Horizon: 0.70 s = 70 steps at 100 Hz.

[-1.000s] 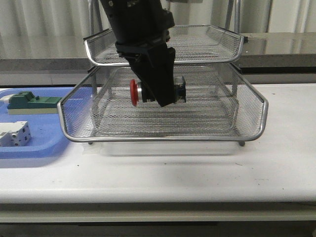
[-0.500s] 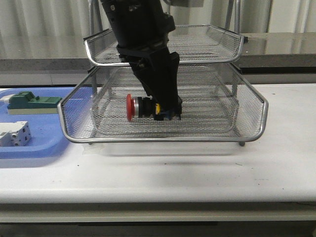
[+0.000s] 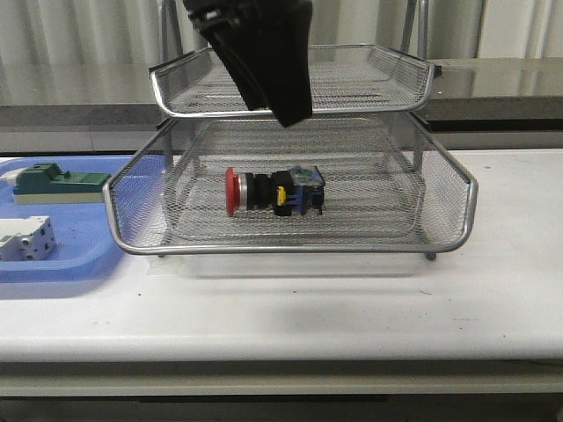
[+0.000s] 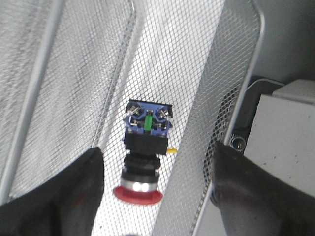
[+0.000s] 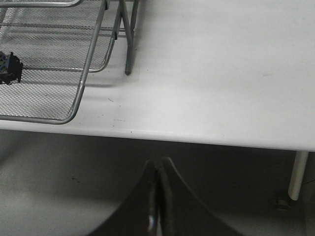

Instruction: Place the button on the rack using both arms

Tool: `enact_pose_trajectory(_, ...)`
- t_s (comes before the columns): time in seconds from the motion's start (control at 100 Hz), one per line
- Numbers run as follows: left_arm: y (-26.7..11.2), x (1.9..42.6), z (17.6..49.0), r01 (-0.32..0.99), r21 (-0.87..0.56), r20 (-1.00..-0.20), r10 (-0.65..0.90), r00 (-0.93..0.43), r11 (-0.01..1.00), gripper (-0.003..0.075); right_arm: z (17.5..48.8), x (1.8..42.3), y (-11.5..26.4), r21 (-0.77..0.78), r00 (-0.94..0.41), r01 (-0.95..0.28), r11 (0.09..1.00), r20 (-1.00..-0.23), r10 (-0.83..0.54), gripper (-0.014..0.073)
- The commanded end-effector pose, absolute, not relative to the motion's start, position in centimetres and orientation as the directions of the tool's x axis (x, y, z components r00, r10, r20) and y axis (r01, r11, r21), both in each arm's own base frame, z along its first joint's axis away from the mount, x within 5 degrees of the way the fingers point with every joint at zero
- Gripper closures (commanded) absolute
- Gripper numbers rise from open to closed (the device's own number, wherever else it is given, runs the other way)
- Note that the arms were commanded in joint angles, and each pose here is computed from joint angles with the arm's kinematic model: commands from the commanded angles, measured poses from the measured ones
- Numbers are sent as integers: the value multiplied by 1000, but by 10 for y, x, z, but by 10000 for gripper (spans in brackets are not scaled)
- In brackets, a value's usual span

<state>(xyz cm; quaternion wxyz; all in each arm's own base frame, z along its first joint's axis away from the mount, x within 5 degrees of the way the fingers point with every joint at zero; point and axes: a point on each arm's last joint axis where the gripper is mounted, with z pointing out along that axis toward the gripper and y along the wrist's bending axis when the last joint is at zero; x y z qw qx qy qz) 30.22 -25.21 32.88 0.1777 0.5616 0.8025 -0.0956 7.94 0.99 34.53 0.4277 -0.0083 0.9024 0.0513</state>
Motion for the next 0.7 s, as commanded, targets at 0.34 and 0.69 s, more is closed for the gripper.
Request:
enact_pose_trajectory(0.34, -144, 301, 411, 739, 74, -535, 652, -537, 670, 281, 359, 82, 10, 80, -558, -65, 995, -829, 30, 664)
enact_pose_trajectory(0.69, -69, 260, 414, 549, 66, -589, 477, -652, 833, 281, 359, 82, 10, 80, -558, -65, 995, -829, 30, 664)
